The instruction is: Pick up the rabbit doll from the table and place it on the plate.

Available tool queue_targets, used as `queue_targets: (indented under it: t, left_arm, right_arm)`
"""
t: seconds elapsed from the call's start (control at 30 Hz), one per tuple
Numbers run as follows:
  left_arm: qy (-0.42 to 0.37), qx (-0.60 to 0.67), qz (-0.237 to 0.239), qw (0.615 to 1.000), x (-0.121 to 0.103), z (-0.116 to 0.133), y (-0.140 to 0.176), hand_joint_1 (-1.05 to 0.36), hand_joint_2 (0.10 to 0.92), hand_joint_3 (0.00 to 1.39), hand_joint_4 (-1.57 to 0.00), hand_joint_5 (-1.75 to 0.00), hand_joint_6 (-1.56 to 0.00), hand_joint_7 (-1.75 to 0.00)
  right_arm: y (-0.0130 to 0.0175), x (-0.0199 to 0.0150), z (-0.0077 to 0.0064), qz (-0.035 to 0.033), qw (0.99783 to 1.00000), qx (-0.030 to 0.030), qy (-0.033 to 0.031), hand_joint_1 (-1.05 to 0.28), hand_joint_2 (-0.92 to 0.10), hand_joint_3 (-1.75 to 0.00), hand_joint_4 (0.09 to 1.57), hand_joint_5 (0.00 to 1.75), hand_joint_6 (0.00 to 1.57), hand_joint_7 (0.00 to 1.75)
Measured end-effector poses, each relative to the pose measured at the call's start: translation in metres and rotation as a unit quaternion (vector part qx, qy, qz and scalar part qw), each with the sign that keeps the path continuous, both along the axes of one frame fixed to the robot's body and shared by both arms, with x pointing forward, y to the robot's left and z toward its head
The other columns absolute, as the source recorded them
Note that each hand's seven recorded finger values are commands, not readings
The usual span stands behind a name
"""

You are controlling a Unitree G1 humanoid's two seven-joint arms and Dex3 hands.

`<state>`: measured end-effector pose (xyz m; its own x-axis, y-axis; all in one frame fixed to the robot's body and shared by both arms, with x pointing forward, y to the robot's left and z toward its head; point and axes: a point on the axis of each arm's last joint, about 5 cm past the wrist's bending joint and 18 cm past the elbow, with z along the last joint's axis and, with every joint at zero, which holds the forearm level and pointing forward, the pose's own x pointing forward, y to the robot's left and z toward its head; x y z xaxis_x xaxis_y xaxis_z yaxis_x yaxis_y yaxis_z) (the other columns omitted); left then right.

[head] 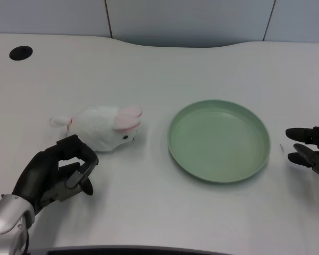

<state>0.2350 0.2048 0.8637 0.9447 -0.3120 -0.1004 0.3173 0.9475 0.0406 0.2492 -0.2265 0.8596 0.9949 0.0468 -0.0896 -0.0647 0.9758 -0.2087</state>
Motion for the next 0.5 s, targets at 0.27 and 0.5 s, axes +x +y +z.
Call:
queue_targets:
  t: [0.27, 0.5]
  left_arm:
    - [-0.109, 0.046, -0.001, 0.993, 0.005, 0.023, 0.001, -0.44, 0.921, 0.54, -0.53, -1.75, -0.37, -1.58]
    - [-0.223, 0.249, -0.024, 0.942, 0.025, 0.054, 0.003, -0.48, 0.921, 0.29, -0.48, -0.95, -0.58, -0.48]
  right_arm:
    - [0.0015, 0.0004, 0.0025, -0.0009, 0.99998, -0.0024, -0.0051, -0.43, -0.92, -0.18, 1.04, 0.00, 0.95, 0.01]
    - [0.0033, -0.0001, 0.0013, -0.0002, 0.99998, -0.0053, -0.0045, -0.43, -0.92, -0.20, 1.03, 0.00, 0.94, 0.00]
